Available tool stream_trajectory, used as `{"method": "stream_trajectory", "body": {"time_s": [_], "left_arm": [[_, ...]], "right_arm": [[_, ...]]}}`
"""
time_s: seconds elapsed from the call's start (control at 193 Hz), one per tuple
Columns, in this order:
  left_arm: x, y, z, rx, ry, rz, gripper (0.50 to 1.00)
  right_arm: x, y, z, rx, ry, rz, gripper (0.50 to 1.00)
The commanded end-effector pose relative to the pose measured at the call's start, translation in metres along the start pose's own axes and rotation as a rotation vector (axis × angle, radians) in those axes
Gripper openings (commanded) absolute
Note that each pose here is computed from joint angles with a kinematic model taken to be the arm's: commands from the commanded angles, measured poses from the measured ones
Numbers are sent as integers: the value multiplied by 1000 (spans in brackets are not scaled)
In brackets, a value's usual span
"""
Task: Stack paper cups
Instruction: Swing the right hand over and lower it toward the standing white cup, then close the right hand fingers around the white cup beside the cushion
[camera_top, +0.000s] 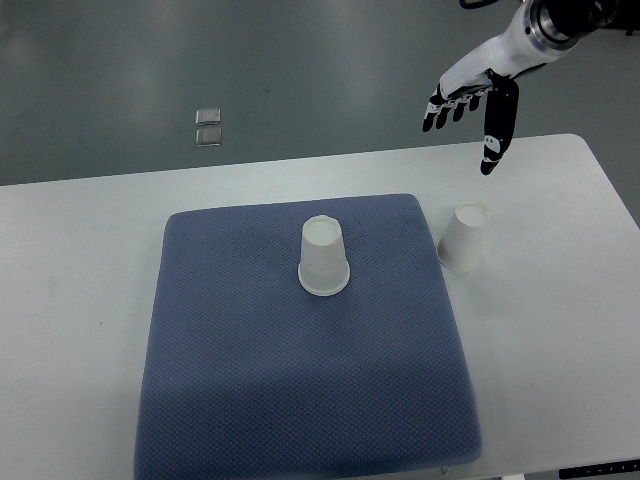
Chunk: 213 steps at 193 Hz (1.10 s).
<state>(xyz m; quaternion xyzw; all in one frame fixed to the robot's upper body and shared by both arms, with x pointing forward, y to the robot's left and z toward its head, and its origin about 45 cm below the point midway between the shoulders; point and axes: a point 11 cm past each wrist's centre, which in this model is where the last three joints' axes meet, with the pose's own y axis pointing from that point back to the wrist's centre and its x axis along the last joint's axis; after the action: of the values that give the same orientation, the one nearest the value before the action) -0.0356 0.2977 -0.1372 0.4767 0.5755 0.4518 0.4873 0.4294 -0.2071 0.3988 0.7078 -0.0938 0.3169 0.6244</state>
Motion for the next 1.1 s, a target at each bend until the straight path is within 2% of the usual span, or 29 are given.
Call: {"method": "stream_trajectory", "body": {"time_s": [0.0,0.434,1.096], "left_arm": [[1,0,0,0,2,2,1000],[1,0,0,0,2,2,1000],[2,0,-2,1,8,6,1000]], "right_arm": [[-10,-24,9,-19,-20,-4,919],[-41,-97,41,-106,-75,-1,919],[-78,-140,46,-115,-97,-25,917]]}}
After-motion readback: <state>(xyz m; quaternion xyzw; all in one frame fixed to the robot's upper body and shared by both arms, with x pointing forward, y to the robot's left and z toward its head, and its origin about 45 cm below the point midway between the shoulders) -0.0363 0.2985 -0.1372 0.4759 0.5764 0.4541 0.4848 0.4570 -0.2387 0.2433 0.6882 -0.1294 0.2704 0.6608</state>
